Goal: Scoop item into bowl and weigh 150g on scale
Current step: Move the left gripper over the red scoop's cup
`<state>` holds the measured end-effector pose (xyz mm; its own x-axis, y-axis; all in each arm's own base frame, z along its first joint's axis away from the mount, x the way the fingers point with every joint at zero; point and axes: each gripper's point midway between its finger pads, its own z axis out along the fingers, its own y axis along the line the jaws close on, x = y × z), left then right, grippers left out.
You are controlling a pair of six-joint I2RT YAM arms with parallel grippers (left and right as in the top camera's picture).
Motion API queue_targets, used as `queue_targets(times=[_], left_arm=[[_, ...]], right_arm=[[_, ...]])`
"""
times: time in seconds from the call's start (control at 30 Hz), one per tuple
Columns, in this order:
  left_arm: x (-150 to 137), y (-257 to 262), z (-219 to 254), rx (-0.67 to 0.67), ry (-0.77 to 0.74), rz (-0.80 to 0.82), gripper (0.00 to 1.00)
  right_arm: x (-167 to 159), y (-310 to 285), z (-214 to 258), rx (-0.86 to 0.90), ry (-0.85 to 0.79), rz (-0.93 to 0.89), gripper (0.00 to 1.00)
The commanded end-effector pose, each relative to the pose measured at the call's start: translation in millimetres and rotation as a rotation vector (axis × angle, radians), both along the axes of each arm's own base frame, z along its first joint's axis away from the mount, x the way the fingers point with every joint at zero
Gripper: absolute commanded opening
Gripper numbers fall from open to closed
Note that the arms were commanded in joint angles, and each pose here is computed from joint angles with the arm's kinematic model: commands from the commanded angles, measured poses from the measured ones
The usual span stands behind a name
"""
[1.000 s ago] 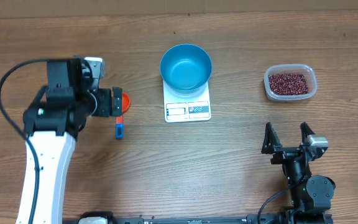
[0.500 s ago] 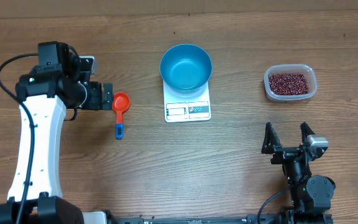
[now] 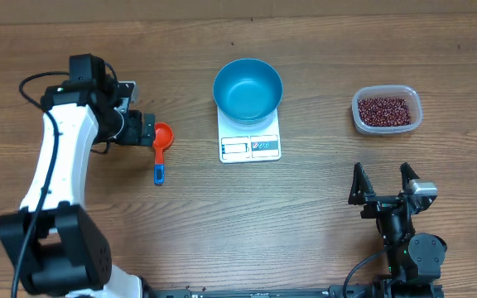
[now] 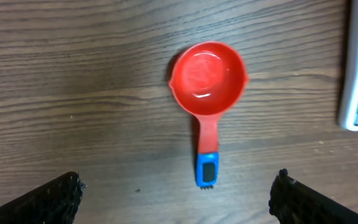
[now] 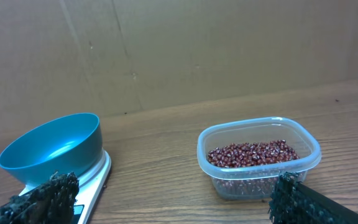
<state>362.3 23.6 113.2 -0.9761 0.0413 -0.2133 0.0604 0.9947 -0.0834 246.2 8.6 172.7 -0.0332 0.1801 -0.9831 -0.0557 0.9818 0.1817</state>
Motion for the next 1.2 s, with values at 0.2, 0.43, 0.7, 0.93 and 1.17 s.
queue_targets(times=[0.2, 0.43, 0.7, 0.93, 1.17], left_arm=[[19, 7, -28, 0.023, 0.022, -0.011, 1.0], [27, 8, -43, 0.025, 0.028, -0.012, 1.0], [37, 8, -63, 0.077, 0.037, -0.028, 1.0], [38, 3, -88, 0.072, 0.079, -0.043, 1.0], [40, 3, -101, 0.071, 0.092, -0.044, 1.0]], right_arm=[[0, -1, -2, -0.004, -0.002, -0.006, 1.0], [0, -1, -2, -0.004, -0.002, -0.006, 1.0], [0, -1, -2, -0.004, -0.002, -0.006, 1.0], [0, -1, -2, -0.004, -0.002, -0.006, 1.0], [0, -1, -2, -0.004, -0.002, -0.006, 1.0]])
